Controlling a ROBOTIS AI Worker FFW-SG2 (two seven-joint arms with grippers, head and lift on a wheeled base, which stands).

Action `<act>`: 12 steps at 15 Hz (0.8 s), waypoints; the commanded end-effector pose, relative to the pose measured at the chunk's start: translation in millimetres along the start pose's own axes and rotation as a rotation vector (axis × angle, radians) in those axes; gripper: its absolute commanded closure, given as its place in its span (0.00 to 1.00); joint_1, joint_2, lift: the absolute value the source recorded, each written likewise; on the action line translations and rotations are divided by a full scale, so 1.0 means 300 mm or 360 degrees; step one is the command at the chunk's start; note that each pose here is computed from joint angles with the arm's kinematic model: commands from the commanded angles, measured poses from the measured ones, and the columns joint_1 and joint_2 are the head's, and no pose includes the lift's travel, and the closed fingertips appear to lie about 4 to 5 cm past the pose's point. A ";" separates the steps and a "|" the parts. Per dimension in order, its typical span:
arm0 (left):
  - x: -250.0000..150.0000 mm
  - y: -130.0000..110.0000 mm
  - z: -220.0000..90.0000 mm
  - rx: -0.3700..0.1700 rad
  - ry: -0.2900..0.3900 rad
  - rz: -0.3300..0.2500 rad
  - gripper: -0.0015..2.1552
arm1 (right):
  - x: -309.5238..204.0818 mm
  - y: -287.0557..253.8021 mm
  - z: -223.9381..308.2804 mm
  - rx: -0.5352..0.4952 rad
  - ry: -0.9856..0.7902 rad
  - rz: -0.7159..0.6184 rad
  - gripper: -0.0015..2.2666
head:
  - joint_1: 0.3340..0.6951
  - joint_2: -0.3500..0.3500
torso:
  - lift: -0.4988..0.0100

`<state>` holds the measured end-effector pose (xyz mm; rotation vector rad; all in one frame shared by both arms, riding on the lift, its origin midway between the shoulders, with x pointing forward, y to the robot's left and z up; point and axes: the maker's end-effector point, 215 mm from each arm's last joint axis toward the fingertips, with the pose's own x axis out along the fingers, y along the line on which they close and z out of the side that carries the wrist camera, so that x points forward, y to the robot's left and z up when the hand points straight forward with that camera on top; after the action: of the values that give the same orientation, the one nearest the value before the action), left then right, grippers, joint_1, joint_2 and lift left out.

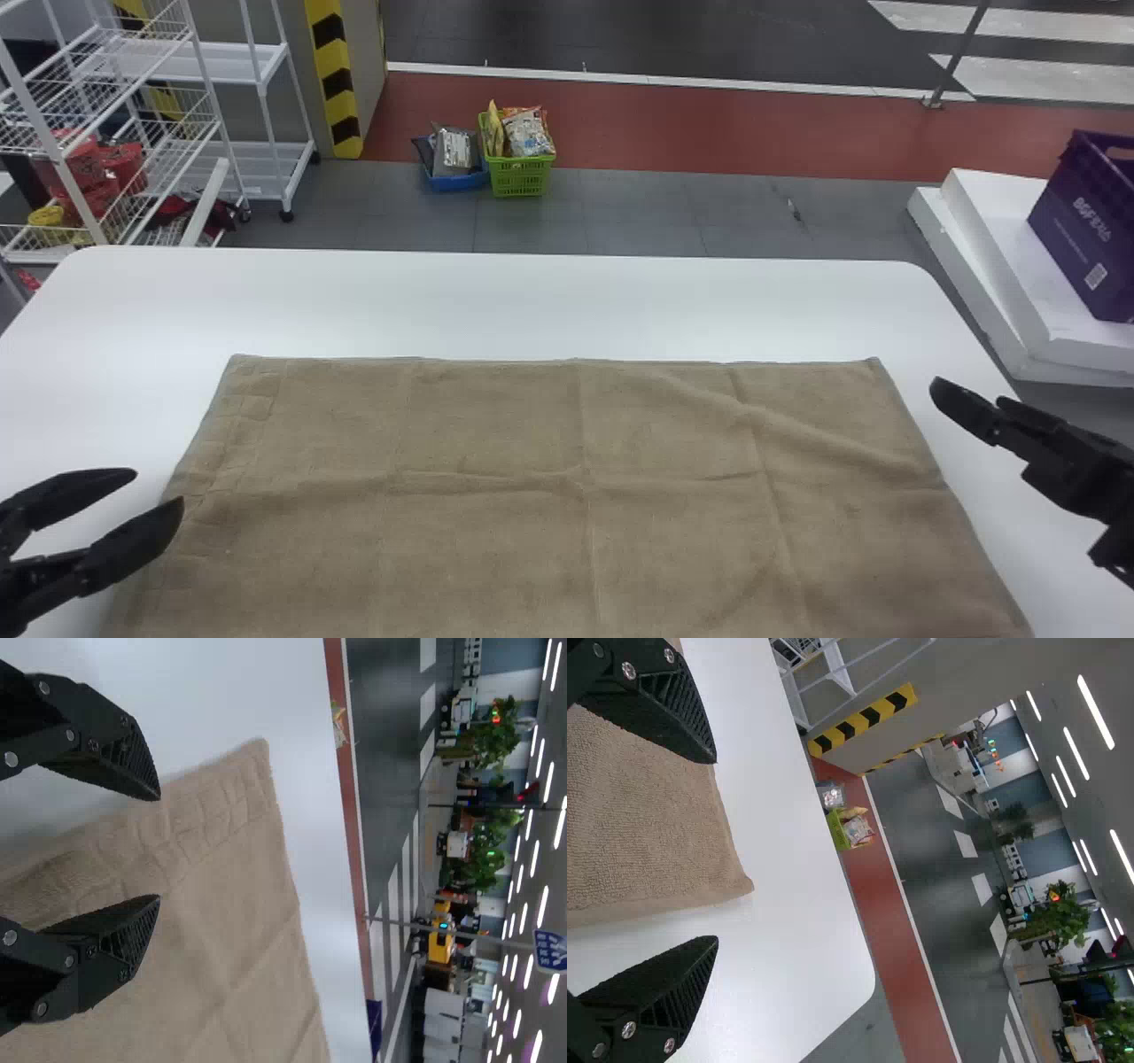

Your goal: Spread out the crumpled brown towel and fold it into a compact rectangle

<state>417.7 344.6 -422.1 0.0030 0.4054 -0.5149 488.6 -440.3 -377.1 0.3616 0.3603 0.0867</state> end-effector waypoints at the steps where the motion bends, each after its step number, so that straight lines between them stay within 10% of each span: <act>1: 0.020 -0.020 0.043 -0.0097 -0.0012 0.0003 0.02 | 0.013 -0.020 0.006 0.0021 0.0077 0.0003 0.04 | 1.00 0.34 | 0.73; 4: 0.118 0.036 0.063 -0.0259 0.0000 0.0146 0.02 | 0.071 -0.012 0.029 0.0056 0.0121 0.0098 0.04 | 1.00 0.33 | 0.73; 12: 0.410 0.100 0.173 -0.0319 0.0036 0.0206 0.04 | 0.212 -0.043 0.081 0.0126 0.0190 0.0133 0.05 | 1.00 0.31 | 0.73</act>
<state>537.9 310.6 -416.9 -0.1473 0.4505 -0.3442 550.6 -447.0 -373.6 0.4393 0.4490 0.1886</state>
